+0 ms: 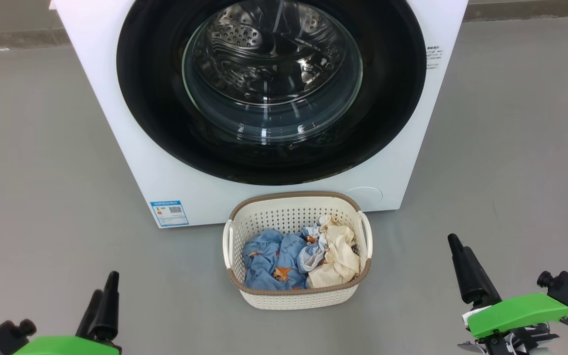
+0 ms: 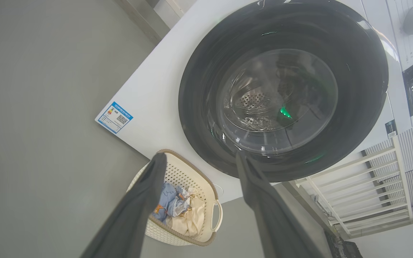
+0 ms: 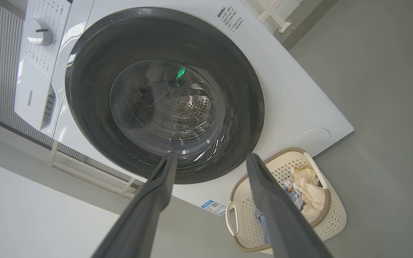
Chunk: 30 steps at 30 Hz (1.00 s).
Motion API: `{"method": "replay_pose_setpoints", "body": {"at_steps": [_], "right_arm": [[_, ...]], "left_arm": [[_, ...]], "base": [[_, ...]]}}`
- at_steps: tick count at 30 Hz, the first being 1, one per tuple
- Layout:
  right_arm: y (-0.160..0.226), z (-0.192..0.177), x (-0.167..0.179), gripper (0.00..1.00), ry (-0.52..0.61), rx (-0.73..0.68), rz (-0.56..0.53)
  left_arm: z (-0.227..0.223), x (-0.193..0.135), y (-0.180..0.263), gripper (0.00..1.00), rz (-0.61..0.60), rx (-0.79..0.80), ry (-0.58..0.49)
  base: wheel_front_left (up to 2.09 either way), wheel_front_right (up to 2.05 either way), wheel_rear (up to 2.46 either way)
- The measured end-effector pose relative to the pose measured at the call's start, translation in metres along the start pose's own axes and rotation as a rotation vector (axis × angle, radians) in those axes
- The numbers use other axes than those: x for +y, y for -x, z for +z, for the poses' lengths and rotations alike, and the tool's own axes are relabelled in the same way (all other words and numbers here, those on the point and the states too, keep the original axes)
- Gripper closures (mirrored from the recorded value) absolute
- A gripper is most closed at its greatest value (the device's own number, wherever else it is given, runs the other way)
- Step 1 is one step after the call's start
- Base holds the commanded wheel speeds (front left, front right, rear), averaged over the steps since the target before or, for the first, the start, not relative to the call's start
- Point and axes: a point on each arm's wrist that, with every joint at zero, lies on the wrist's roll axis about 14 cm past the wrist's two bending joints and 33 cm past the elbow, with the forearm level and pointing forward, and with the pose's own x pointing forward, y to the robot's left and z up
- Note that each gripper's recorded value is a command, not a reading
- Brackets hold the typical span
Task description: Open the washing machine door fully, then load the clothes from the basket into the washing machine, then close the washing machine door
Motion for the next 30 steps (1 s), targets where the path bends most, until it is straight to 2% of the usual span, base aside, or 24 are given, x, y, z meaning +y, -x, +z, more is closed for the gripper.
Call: {"method": "replay_pose_setpoints", "body": {"at_steps": [17,30], "right_arm": [[-0.001,-0.003,0.008,0.00,0.226,0.000,0.037],[-0.003,-0.006,0.007,0.00,0.385,0.003,0.047]], "left_arm": [[0.006,-0.007,-0.001,0.00,-0.038,-0.019,-0.291],[0.008,-0.011,-0.001,0.00,-0.063,-0.033,-0.462]], "base": [[0.00,0.00,0.00],[0.00,0.00,0.00]]}}
